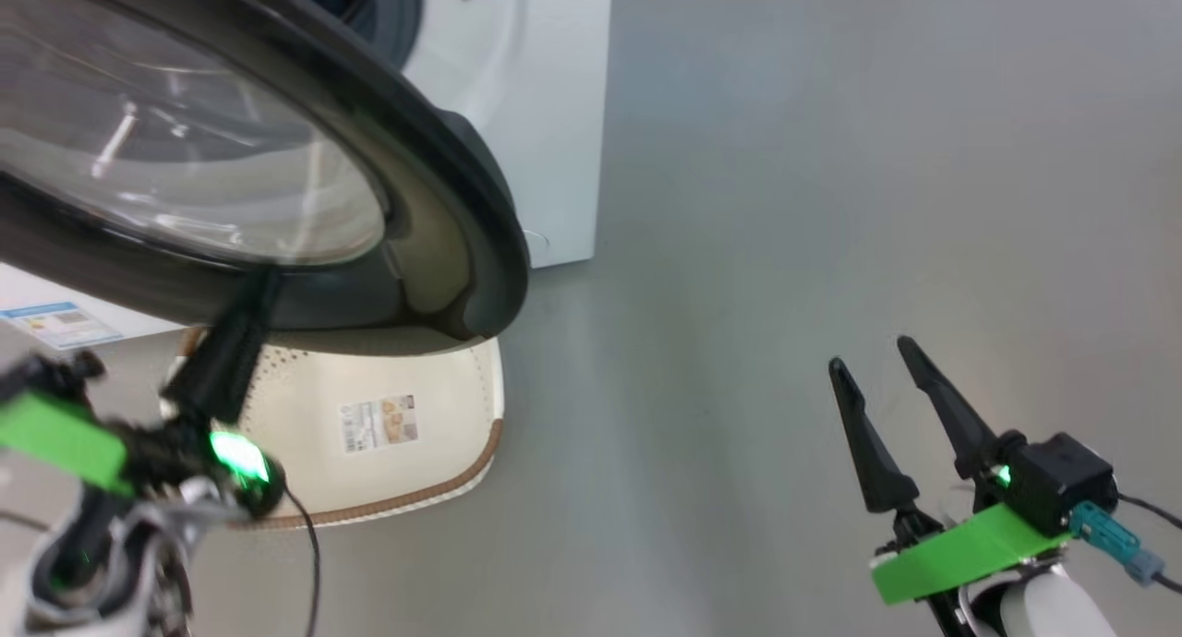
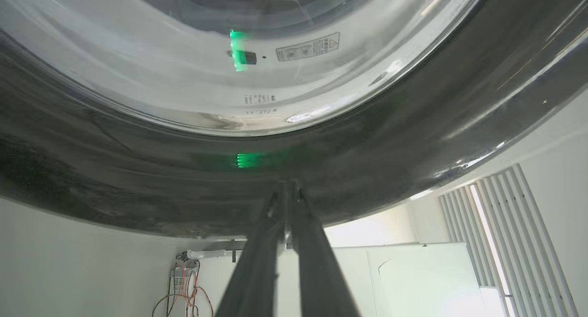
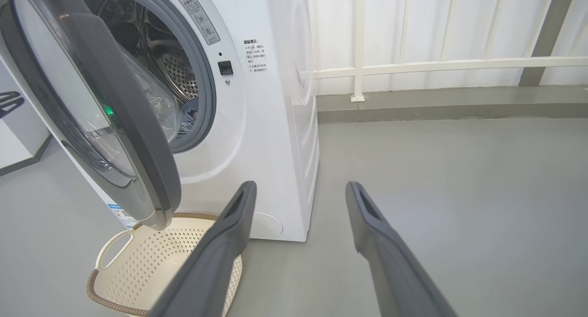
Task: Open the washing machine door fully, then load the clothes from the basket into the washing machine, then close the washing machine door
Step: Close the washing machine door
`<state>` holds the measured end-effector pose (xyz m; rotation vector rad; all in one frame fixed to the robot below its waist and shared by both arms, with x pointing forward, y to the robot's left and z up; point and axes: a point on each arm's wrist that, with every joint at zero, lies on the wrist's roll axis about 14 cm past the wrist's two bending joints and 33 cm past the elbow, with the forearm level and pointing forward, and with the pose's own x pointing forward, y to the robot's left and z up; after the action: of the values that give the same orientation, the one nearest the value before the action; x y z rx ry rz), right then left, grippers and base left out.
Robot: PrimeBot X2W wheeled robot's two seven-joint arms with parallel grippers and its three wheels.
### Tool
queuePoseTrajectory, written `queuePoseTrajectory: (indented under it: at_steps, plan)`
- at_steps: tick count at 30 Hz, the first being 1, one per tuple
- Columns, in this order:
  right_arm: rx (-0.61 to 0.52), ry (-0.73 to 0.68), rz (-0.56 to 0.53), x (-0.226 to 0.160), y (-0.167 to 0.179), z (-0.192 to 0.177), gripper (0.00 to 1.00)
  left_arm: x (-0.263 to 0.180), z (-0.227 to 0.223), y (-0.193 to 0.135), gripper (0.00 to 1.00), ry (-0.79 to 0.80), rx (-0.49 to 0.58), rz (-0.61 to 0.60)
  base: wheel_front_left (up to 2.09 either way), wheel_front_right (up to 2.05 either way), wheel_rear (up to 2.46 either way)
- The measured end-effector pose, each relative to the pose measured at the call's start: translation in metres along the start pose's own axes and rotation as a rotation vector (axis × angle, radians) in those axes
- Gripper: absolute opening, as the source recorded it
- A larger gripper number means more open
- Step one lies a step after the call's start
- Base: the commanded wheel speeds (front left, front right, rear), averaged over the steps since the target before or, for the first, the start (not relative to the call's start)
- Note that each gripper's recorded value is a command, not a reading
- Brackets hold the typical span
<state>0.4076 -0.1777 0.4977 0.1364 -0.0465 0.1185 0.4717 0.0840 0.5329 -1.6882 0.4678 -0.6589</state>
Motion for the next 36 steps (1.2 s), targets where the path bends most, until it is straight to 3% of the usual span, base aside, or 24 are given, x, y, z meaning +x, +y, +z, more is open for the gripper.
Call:
queuePoseTrajectory:
  at_steps: [1, 2, 13, 18, 21, 30, 36]
  plan:
    - [0.000, 0.002, 0.000, -0.001, 0.000, -0.001, 1.00, -0.007, -0.003, 0.001, 0.61, -0.006, 0.002, 0.005, 0.00, 0.00, 0.00]
    - [0.002, 0.007, 0.003, -0.003, 0.001, -0.002, 1.00, -0.013, -0.006, 0.001, 1.00, -0.013, 0.003, 0.004, 0.00, 0.00, 0.00]
    - [0.005, -0.002, 0.052, -0.010, 0.020, 0.006, 1.00, -0.082, -0.001, -0.013, 1.00, -0.256, 0.112, 0.022, 0.00, 0.00, 0.00]
    - [0.002, 0.004, 0.066, -0.014, 0.026, 0.007, 1.00, -0.105, 0.008, -0.022, 1.00, -0.384, 0.243, 0.064, 0.00, 0.00, 0.00]
    - [0.001, -0.007, 0.074, -0.015, 0.028, 0.012, 1.00, -0.118, 0.015, -0.026, 1.00, -0.468, 0.375, 0.116, 0.00, 0.00, 0.00]
    - [-0.005, -0.005, 0.084, -0.020, 0.032, 0.016, 1.00, -0.134, 0.012, -0.025, 1.00, -0.545, 1.002, 0.329, 0.00, 0.00, 0.00]
    - [-0.011, 0.002, 0.081, -0.029, 0.032, 0.017, 1.00, -0.143, -0.003, -0.003, 1.00, -0.496, 1.264, 0.474, 0.00, 0.00, 0.00]
